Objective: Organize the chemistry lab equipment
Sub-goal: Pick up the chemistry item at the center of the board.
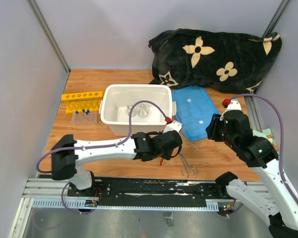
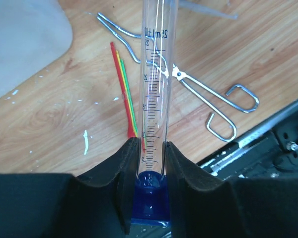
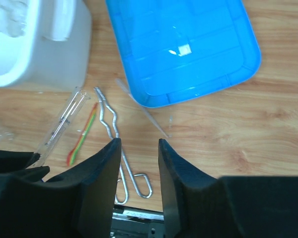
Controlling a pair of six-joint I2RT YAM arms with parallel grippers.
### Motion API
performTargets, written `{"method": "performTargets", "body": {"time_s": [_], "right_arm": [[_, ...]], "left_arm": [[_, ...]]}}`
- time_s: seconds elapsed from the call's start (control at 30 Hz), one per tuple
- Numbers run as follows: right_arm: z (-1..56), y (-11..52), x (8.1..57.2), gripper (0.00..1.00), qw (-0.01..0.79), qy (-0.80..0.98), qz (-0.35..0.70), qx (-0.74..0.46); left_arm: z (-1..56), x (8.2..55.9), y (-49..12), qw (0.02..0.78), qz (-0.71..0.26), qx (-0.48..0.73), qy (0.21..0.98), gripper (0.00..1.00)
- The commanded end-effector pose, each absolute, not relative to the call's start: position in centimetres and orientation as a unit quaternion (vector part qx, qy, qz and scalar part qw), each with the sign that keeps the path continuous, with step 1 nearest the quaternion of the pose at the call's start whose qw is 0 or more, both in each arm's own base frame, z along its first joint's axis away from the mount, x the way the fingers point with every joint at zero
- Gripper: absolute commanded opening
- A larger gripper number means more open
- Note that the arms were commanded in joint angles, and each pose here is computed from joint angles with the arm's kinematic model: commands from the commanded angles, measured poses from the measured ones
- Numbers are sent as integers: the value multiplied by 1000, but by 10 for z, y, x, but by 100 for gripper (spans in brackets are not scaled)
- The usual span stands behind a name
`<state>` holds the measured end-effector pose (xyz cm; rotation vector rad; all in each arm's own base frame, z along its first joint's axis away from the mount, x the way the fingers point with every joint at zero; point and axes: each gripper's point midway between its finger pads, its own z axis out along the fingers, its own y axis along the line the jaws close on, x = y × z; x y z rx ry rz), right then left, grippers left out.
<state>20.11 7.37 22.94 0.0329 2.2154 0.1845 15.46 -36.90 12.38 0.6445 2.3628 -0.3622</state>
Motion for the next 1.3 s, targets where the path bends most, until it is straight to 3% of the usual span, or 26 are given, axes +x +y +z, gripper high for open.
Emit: {"method": "performTargets", "body": {"time_s": [0.0,0.13,0.3,0.57,1.27], "right_arm": [[257,99,184,41,430,890,145,-41],[278,125,175,49,410,884,208,-87],[293,152,168,51,381,875,268,-131],[314,190,164,53,350,848,363,-161],[305,214,151,56,312,825,440,-171]], "left_arm": [[164,155,-361,378,-181,236,877,32],[190,148,-349,406,-228,239,852,32],[212,135,-335,443,-282,248,814,31],[209,114,-326,502,-278,292,765,31],[241,118,-315,565,-302,256,724,31]]}}
